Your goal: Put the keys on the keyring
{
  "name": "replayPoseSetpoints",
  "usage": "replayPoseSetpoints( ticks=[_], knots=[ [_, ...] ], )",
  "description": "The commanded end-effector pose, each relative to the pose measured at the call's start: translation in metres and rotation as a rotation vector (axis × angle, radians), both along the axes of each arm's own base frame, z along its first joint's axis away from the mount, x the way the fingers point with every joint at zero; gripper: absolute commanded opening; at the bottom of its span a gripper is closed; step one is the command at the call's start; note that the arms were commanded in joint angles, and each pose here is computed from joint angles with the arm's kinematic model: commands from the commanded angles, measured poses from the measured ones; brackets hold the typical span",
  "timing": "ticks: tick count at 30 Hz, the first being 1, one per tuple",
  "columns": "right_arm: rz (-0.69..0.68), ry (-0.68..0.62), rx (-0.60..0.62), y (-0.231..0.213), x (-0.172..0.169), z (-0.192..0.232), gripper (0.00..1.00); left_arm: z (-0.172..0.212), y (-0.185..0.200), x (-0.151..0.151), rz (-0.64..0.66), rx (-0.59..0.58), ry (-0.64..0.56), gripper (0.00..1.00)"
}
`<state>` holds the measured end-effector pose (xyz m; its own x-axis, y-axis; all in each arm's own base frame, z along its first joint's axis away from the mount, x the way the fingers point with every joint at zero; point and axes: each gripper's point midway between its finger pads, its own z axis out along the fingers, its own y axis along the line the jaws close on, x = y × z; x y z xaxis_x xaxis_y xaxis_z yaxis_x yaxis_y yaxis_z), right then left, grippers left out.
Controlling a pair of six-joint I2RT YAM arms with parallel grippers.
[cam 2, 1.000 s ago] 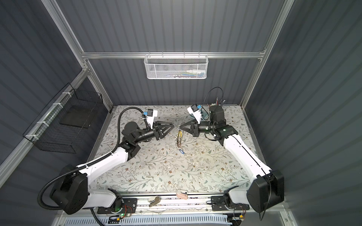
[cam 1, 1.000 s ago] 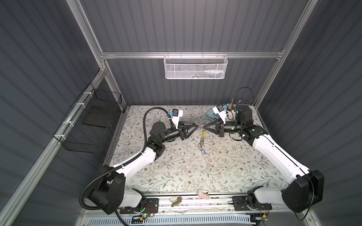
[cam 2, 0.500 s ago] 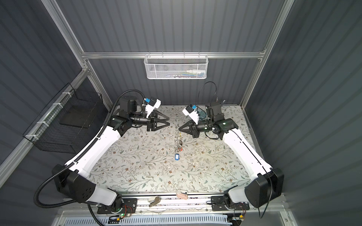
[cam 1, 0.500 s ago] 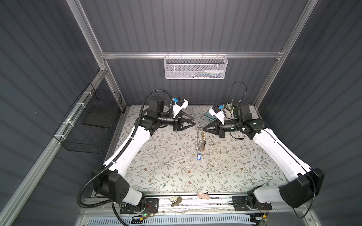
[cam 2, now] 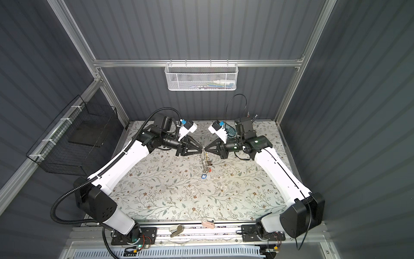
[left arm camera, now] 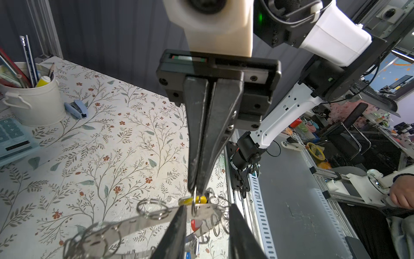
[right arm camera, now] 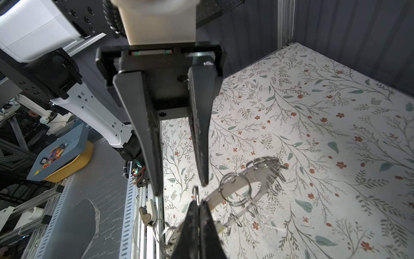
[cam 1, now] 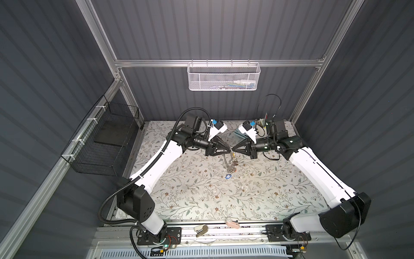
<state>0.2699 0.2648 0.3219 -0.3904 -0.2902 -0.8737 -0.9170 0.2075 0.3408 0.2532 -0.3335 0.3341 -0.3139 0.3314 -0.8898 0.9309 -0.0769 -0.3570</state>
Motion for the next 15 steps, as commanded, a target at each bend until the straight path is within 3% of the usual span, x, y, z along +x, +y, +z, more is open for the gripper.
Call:
replayPoseSetpoints(
  ticks=[1, 15],
  knots=[
    [0.036, -0.015, 0.028, 0.0048, -0.0011, 0.0041, 0.00, 0.0034, -0.0019, -0.0043, -0.027, -0.001, 0.005, 0.30],
    [0.042, -0.010, 0.041, 0.0057, -0.0032, 0.0043, 0.00, 0.0025, -0.0066, -0.0012, -0.020, 0.006, 0.003, 0.12]
  ],
)
